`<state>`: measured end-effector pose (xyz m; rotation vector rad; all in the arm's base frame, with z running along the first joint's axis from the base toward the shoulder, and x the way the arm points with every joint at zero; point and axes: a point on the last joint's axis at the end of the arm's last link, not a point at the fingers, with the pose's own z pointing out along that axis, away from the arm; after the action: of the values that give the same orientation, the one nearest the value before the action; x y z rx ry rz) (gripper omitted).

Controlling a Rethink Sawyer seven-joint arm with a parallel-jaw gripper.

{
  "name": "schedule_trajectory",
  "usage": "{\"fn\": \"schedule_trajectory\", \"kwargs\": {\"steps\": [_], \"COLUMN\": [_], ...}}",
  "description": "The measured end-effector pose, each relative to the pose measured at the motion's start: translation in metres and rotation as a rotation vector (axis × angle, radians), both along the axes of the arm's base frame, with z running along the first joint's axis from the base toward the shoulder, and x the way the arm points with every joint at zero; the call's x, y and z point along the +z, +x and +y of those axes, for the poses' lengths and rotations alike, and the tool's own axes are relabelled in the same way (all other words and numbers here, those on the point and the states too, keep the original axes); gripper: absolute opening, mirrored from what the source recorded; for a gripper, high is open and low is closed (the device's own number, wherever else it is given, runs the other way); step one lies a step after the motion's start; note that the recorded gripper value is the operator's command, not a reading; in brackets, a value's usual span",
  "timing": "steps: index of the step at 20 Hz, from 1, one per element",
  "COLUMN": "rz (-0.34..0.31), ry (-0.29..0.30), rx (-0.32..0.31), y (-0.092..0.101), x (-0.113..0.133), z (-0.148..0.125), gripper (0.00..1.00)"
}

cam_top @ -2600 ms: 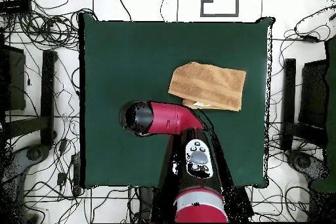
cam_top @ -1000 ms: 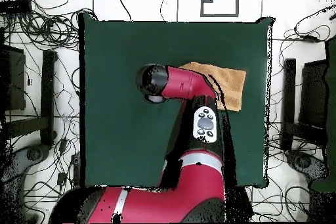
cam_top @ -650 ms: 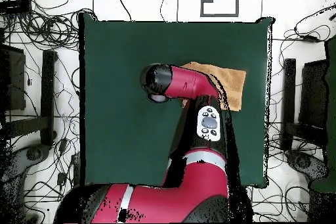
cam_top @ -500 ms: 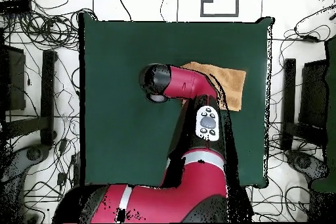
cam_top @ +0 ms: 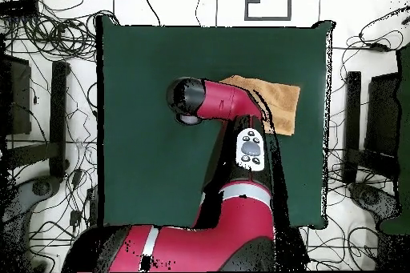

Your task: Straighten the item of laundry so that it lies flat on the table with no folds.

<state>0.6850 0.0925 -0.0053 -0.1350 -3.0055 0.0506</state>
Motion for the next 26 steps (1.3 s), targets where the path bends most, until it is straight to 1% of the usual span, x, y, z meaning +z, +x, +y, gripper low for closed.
{"fn": "schedule_trajectory", "kwargs": {"steps": [7,14,20,26], "rz": [-0.001,-0.001,-0.004,-0.009], "ry": [0.013,0.052,0.09,0.122], "rx": [0.001,0.003,0.017,0.044], "y": [0.001,0.004,0.005,-0.001], "x": [-0.001,-0.006,-0.007,0.001], "z": [0.004,0.006,-0.003,-0.017], "gripper": [1.0,1.0,1.0,1.0]}}
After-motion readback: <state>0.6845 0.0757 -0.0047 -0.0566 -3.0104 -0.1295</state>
